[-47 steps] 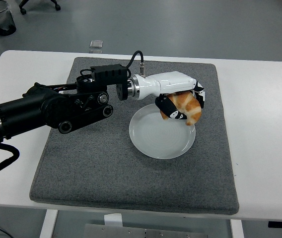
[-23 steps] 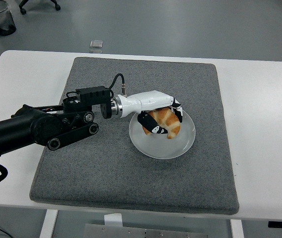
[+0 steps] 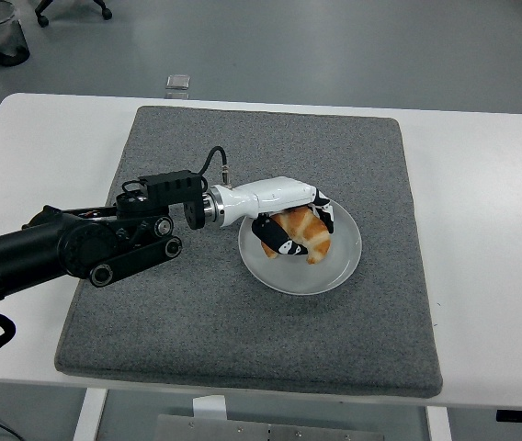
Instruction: Place the bread on the plate
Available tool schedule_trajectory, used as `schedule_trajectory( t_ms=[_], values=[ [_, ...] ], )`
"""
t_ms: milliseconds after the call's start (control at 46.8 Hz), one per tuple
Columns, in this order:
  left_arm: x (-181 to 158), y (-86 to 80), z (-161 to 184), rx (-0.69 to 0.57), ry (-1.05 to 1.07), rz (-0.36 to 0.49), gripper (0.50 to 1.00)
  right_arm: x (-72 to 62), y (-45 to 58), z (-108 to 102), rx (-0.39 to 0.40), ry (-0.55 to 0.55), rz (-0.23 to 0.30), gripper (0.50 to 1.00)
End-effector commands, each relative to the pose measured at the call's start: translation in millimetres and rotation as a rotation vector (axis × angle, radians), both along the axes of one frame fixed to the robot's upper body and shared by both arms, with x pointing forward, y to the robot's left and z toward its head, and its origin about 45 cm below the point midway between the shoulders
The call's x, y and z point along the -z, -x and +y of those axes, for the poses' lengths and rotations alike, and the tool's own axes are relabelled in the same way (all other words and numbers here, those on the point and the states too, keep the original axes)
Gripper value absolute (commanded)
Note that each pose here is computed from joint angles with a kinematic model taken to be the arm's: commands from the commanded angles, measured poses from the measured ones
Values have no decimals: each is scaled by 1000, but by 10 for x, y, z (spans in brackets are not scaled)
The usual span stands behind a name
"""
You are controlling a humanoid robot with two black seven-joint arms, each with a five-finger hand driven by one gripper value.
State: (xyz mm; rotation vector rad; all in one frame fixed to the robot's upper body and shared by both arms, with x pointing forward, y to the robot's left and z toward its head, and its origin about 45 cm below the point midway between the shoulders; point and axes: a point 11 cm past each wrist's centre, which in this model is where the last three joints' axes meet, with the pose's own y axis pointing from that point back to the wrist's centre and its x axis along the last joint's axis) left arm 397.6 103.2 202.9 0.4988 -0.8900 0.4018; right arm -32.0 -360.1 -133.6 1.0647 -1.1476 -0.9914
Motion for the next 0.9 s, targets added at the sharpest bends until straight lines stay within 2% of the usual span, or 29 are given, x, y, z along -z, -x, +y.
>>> schedule_trajectory(
  t_ms=[0,85,107,171,192,235,321,513,726,876],
  values=[
    [-5,-10,19,-6,1,0,500,0,0,0,0,0,0,938],
    [-11,-16,27,-9,3,-1,531,0,0,0,0,0,0,938],
    [-7,-13,28,-10,6,0,559,0,0,0,0,0,0,938],
    [14,-12,52,-28,18,-6,696,0,0,0,0,0,0,938],
    [17,-8,49,-31,24,-11,726,0,0,0,0,0,0,940],
    [12,-15,54,-39,30,-20,752,0,0,1,0,-1,0,938],
    [20,-12,63,-42,31,-22,838,0,0,0,0,0,0,938],
    [15,-20,74,-58,54,1,919,0,0,0,0,0,0,938],
    [-8,-30,69,-83,101,45,934,0,0,0,0,0,0,938],
    [-129,-102,71,-115,164,77,960,0,0,0,0,0,0,938]
  ],
)
